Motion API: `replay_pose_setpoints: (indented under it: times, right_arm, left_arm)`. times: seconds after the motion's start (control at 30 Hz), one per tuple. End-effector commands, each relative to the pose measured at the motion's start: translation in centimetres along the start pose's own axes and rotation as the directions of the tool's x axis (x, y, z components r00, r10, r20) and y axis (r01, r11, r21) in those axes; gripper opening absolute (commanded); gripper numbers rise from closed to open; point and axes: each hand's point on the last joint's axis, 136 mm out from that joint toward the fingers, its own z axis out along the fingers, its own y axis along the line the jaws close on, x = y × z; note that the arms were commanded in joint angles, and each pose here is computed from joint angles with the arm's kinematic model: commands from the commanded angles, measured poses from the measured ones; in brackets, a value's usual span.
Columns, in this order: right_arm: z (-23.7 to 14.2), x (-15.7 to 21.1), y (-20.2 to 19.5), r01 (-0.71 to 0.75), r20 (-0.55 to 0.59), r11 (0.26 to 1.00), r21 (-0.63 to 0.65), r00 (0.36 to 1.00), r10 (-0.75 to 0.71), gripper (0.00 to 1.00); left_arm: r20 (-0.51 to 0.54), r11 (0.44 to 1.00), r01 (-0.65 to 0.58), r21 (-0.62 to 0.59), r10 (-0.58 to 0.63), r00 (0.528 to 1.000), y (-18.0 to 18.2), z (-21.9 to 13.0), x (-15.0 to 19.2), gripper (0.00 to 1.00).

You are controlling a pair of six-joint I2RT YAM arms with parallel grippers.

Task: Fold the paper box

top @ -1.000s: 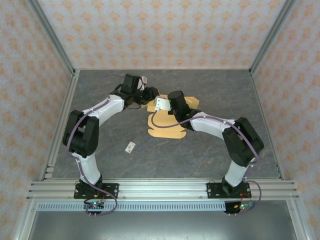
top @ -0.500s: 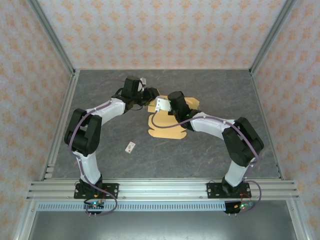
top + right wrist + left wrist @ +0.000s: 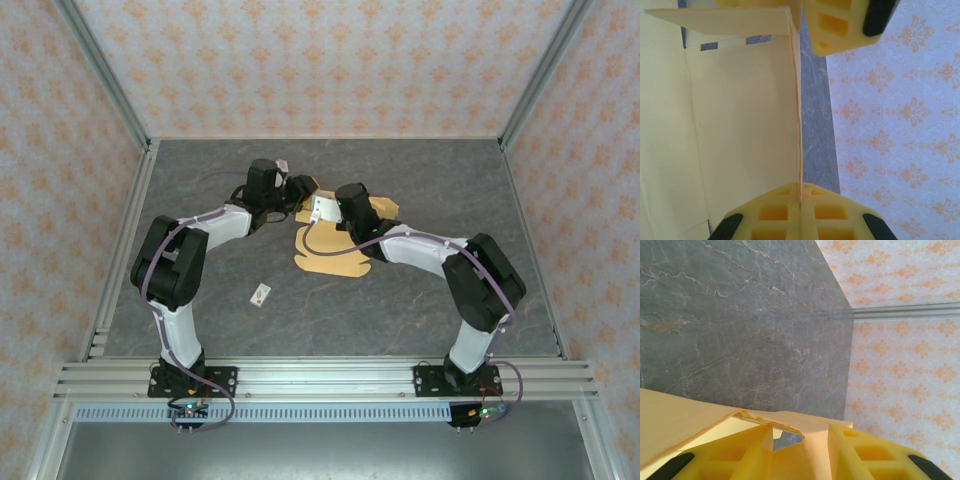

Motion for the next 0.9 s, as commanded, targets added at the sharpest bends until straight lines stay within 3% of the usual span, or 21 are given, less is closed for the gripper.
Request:
replay_pose_setpoints:
  times: [0.0,0.27,0.87]
  right_arm:
    - [0.0,-1.8,-0.1,-0.030,0.054,0.999,0.013,0.998,0.029,0.00]
    - [0.1,-1.3,-0.3,-0.014,0.021,0.999,0.028,1.000,0.014,0.00]
    - [-0.4,-0.2,-1.3,-0.005,-0.018,0.999,0.033,1.000,0.006,0.00]
  left_arm:
    - [0.035,0.999,0.008,0.048,-0.010,0.999,-1.1,0.5,0.1,0.35]
    - [0.061,1.000,0.003,0.020,-0.004,0.998,-0.4,0.0,-0.2,0.35]
    - [0.093,0.976,-0.176,-0.125,0.188,0.978,0.9,-7.2,-2.6,0.49]
